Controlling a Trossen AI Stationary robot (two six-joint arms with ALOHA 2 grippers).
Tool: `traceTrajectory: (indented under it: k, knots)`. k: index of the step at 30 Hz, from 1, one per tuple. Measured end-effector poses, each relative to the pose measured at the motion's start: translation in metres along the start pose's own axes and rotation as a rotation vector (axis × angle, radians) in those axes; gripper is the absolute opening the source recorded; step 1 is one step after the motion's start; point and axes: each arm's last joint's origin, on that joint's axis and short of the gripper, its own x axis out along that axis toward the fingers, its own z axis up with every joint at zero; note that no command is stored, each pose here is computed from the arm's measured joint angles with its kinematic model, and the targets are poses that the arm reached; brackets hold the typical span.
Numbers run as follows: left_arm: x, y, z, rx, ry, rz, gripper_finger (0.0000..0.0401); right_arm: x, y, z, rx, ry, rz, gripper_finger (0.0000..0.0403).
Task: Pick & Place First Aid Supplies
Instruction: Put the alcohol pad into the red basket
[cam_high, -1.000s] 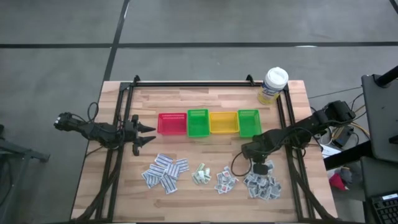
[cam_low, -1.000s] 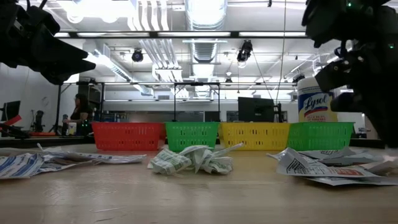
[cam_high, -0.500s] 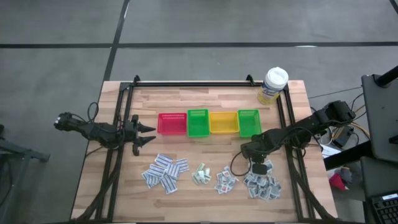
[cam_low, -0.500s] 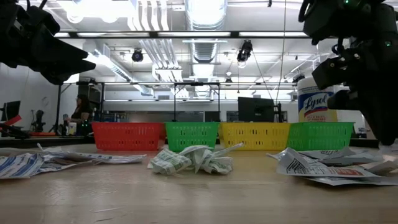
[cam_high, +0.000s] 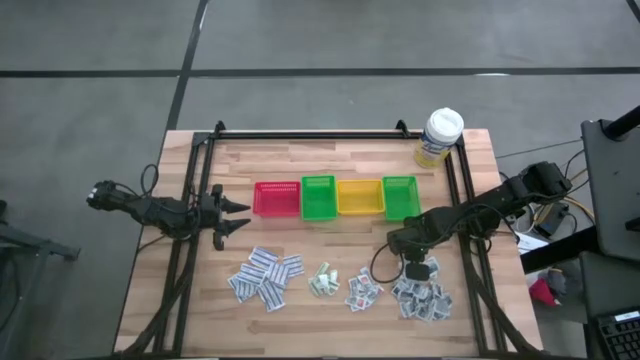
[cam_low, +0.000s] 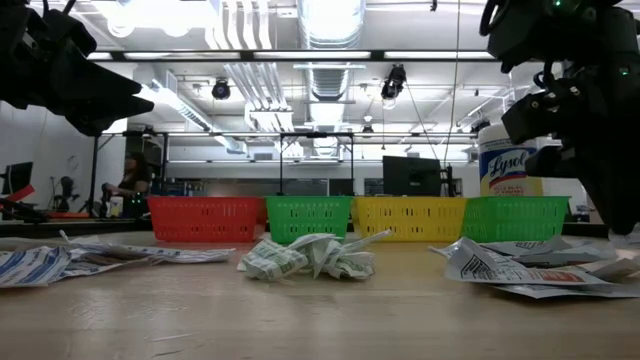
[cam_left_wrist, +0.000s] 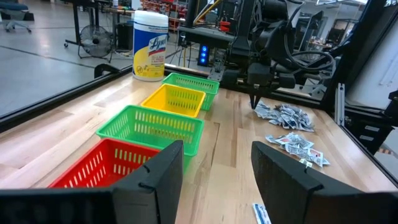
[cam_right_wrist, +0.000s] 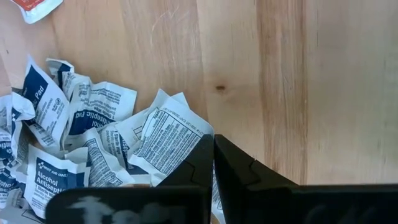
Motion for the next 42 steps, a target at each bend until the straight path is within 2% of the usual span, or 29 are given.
traceTrajectory:
  k: [12,21,27,42]
  knots:
    - [0.0,0.0,0.0,0.0,0.0,0.0,0.0188,0.002,0.0,0.0,-0.022,-0.013,0.011,0.001]
    - [0.0,0.0,0.0,0.0,0.0,0.0,0.0188,0.011,-0.002,-0.001,-0.02,0.005,0.005,0.0056]
    - [0.0,0.0,0.0,0.001,0.001,0.0,0.0188,0.011,-0.002,-0.001,-0.025,0.002,0.006,0.0073]
    - [0.0,0.0,0.0,0.001,0.001,0.0,0.0188,0.012,-0.002,-0.001,-0.029,-0.004,0.014,0.0055]
